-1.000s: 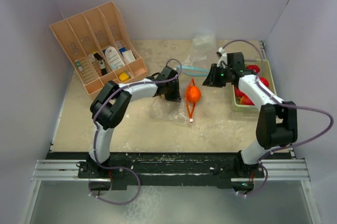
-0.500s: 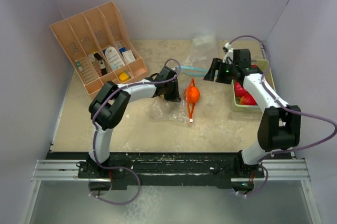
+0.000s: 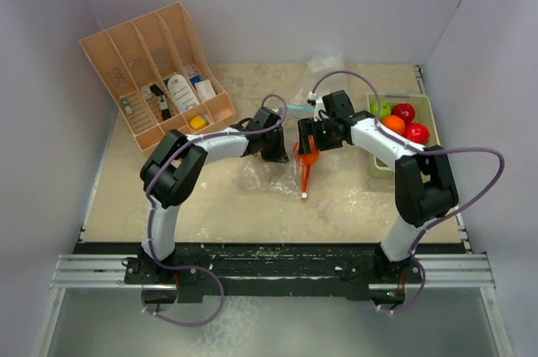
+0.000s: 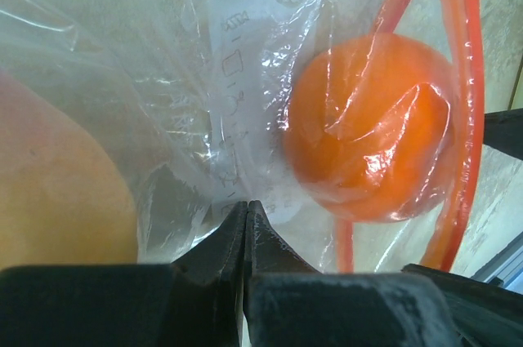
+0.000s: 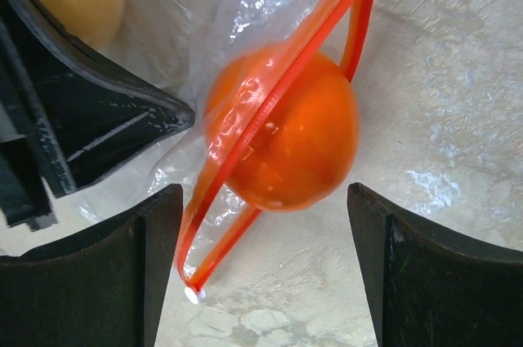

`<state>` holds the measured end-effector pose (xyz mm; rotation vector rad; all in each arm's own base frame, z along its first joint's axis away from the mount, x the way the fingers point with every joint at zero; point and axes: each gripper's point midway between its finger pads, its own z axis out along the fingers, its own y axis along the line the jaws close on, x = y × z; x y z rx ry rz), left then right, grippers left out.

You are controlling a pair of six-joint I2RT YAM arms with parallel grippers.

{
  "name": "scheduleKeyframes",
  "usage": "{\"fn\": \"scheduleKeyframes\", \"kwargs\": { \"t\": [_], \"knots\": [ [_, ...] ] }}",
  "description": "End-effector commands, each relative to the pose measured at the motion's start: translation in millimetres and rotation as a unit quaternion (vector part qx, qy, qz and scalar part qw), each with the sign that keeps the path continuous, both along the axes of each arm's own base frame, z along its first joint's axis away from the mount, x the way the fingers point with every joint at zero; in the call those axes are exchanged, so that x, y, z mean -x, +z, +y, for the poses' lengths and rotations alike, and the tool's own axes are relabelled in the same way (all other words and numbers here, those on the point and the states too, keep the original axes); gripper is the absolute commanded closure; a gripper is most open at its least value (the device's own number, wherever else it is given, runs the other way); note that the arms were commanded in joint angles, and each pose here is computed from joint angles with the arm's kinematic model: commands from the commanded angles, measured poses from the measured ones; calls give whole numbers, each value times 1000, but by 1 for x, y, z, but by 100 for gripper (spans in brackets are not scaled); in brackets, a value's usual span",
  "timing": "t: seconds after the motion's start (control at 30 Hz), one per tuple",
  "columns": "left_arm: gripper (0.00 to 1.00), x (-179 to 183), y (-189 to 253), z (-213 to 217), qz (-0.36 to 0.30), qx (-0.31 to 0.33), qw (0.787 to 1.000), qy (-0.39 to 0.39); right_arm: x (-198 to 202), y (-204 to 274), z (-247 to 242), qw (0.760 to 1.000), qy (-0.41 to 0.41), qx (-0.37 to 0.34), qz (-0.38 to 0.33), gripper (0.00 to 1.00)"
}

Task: Open the zip-top bag and remove the fake food
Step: Pick up the fake fruit from the zipper food storage bag.

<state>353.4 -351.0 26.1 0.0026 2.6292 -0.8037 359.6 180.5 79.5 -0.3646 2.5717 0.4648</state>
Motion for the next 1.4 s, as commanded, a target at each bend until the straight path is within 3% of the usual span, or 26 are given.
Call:
{"fn": "scheduleKeyframes", "kwargs": {
  "t": [0.0,0.27,0.53,0.73,1.03,1.37],
  "knots": [
    [100,16,-13,18,45,-20,999,20,-8,19,-2,999,11,20,-42,17],
    [100,18,-18,18,54,-18,998,20,-11,64,-15,994,-37,13,-106,17],
    [100,18,-17,16,52,-17,998,17,-3,43,-59,990,-107,40,-88,26],
    [100,16,-17,14,51,-15,998,15,-6,33,-50,993,-54,44,-96,28],
    [100,16,-16,15,50,-19,998,15,6,-3,-12,998,19,31,-52,19],
    [100,17,-17,17,53,-21,998,14,-13,-2,9,995,39,64,-69,0]
  ]
}}
